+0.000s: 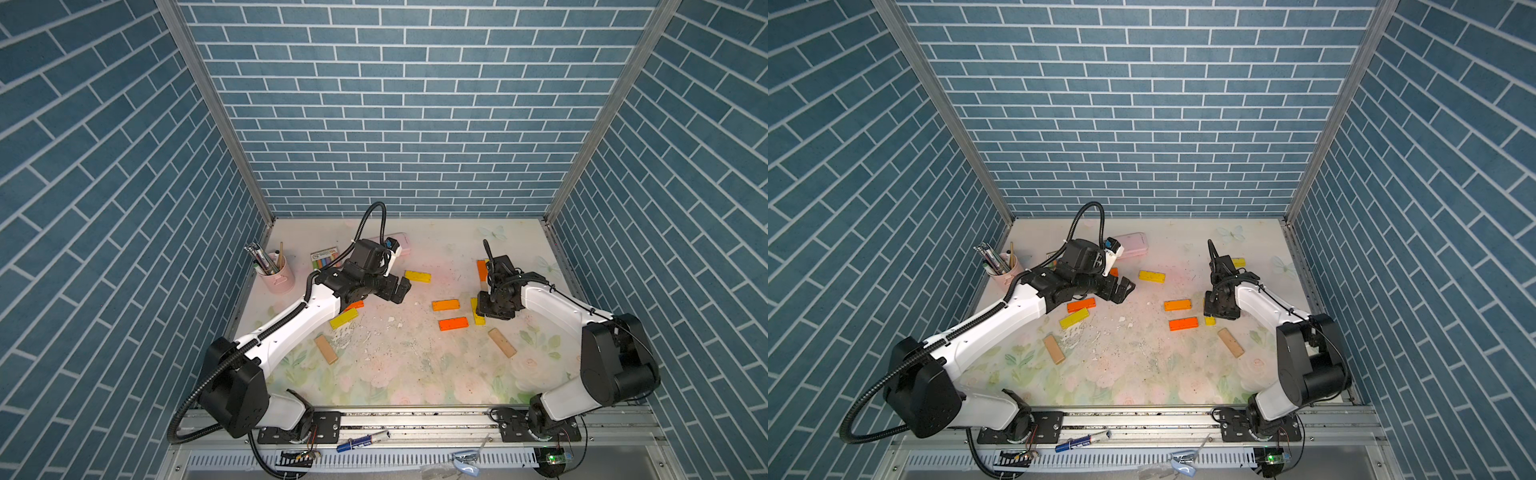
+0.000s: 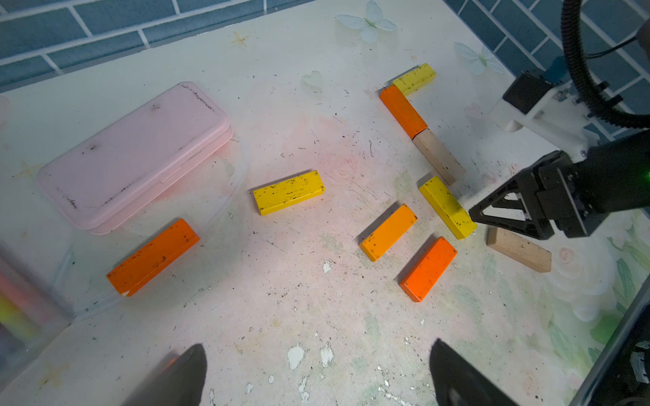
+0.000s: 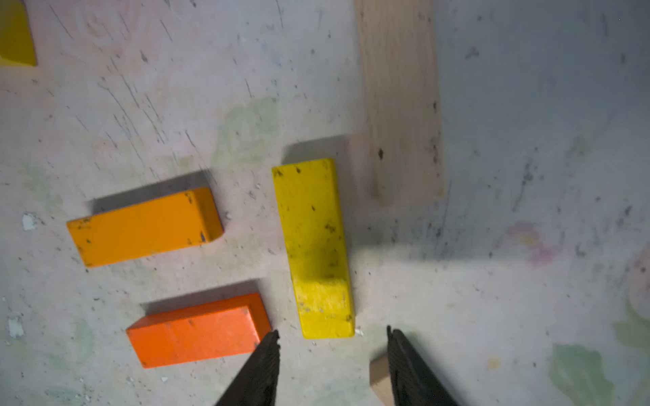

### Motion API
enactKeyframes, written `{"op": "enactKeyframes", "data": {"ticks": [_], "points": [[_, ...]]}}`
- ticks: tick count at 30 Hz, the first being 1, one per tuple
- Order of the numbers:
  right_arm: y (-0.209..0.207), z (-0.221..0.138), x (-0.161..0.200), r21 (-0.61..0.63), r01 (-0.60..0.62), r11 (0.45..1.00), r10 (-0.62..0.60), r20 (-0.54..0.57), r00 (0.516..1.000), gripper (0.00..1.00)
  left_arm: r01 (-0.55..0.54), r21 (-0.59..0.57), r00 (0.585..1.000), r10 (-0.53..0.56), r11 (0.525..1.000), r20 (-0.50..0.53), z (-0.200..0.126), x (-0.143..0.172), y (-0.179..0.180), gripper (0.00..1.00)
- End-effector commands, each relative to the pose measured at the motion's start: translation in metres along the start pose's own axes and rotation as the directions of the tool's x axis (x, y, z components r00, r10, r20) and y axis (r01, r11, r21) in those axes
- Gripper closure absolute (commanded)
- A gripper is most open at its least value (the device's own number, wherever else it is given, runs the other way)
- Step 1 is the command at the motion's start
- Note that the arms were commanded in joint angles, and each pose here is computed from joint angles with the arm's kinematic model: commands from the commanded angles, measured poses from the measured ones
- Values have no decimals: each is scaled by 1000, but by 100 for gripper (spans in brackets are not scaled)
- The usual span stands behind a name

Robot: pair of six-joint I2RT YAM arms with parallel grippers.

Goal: Assemble the number 6 with building blocks
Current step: Pick up the building block from the center of the board.

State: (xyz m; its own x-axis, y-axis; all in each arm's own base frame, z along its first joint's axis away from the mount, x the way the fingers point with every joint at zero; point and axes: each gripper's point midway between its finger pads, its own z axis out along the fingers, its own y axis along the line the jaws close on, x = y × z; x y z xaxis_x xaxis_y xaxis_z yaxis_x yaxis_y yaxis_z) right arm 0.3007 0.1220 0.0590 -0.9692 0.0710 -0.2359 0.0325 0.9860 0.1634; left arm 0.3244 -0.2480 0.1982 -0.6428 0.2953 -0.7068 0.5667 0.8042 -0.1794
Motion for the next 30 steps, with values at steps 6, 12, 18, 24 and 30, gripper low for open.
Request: {"op": "enactKeyframes", "data": {"ticks": [6,12,18,24,30], "points": [[7,16,-15,12,14,1000,-14,-25,1000,49,-8,-13,1000,8,1000,9,-4,-2,0,1],[7,25,-11,21,12,1000,-11,-49,999,51,-8,-13,1000,8,1000,11,-4,-2,0,1],[6,35,-6,27,10,1000,-8,-66,998,52,-5,-9,1000,5,1000,3,-1,-1,0,1],[8,44,-2,37,14,999,-11,-96,995,59,-9,-18,1000,9,1000,7,-3,-1,1,1],[6,32,-5,66,20,998,-14,-96,995,80,-14,-29,1000,14,999,1,-2,0,3,1]]}}
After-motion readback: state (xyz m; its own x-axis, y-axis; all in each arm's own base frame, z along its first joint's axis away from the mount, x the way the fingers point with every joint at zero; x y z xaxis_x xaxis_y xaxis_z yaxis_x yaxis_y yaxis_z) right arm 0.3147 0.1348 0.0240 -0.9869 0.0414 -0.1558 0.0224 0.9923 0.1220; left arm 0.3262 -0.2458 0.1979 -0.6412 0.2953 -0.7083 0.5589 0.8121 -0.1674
